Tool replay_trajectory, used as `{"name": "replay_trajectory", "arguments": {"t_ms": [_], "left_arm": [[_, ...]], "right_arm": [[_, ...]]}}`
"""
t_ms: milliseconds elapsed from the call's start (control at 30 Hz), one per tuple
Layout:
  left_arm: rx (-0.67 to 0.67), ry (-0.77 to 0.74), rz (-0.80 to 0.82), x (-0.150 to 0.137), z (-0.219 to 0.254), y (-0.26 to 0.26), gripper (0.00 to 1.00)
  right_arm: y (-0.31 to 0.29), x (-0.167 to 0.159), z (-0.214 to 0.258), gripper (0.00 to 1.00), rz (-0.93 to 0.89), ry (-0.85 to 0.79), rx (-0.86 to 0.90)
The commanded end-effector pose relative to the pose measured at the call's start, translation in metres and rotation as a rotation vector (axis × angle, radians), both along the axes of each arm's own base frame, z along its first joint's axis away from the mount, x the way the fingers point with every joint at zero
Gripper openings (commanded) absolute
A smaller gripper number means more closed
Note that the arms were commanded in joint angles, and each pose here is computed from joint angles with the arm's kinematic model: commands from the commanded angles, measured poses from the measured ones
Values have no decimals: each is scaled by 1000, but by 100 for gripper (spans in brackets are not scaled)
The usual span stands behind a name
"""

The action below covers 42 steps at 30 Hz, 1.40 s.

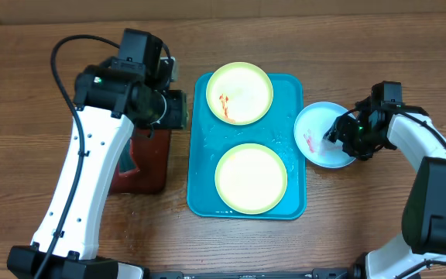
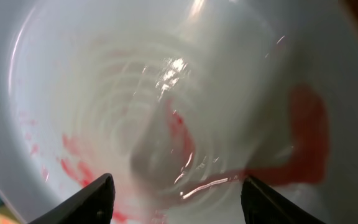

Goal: Clean dirty plates on tray and stack at the side

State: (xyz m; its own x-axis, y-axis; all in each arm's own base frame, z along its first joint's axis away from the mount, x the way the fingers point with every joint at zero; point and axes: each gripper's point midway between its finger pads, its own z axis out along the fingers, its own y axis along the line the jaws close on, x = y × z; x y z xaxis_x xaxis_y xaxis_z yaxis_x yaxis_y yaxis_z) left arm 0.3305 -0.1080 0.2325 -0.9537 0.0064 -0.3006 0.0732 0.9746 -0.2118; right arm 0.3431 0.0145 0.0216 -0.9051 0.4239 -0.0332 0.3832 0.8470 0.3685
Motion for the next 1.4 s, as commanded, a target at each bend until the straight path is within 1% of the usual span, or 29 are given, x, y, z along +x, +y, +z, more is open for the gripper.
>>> {"name": "replay_trajectory", "arguments": {"t_ms": [0, 100, 167, 267, 333, 467, 533, 600, 667, 700, 733, 767, 833, 867, 933, 1000, 1067, 1100, 1167, 1300, 1367], "left_arm": [[-25, 48, -80, -6, -17, -20, 52], [-16, 74, -100, -8, -28, -27, 52], [-18, 79, -95, -5, -32, -28, 52], [-29, 61, -95, 2, -33, -31, 52], [-31, 50, -96, 4, -32, -32, 53], [-27, 61, -94, 2, -33, -31, 53], [-20, 74, -85, -1, -34, -27, 53], [-6, 85, -70, -2, -35, -20, 52], [3, 98, -50, -2, -36, -12, 52], [4, 102, -44, -3, -36, -10, 52], [5, 106, -35, -3, -37, -6, 52], [5, 109, -26, -2, -37, -3, 51], [5, 114, -11, -2, -37, 2, 49], [6, 115, -2, -2, -37, 5, 47], [5, 114, 35, 0, -34, 15, 44], [-9, 107, 109, 3, -29, 29, 43], [-31, 92, 206, 7, -22, 52, 47], [-40, 90, 230, 8, -20, 57, 48], [-64, 86, 279, 8, -17, 74, 48], [-64, 105, 366, 3, -18, 108, 47], [-93, 97, 416, 2, -14, 123, 47]], "right_arm": [[13, 9, 43, 68, 73, -128, 25], [32, -6, 72, 68, 141, -163, 37], [53, -24, 85, 67, 226, -160, 37], [83, -50, 86, 67, 342, -109, 21], [99, -66, 73, 67, 399, -62, -42], [111, -83, 38, 68, 397, -27, -226], [108, -86, 22, 68, 355, -29, -312], [111, -88, 9, 68, 346, -37, -334], [119, -91, -4, 65, 360, -36, -306], [122, -92, -9, 56, 366, -36, -292], [124, -93, -13, 38, 370, -39, -284], [125, -93, -15, 20, 373, -39, -282], [127, -90, -13, 6, 372, -51, -278], [128, -88, -9, 4, 376, -61, -276], [130, -80, 3, 4, 384, -83, -282], [131, -72, 18, 4, 377, -108, -298], [128, -55, 46, 4, 362, -161, -361], [128, -51, 51, 4, 358, -173, -379], [130, -37, 77, 4, 351, -234, -436], [163, -10, 131, 4, 439, -423, -463], [185, 4, 161, 4, 473, -554, -474]]}}
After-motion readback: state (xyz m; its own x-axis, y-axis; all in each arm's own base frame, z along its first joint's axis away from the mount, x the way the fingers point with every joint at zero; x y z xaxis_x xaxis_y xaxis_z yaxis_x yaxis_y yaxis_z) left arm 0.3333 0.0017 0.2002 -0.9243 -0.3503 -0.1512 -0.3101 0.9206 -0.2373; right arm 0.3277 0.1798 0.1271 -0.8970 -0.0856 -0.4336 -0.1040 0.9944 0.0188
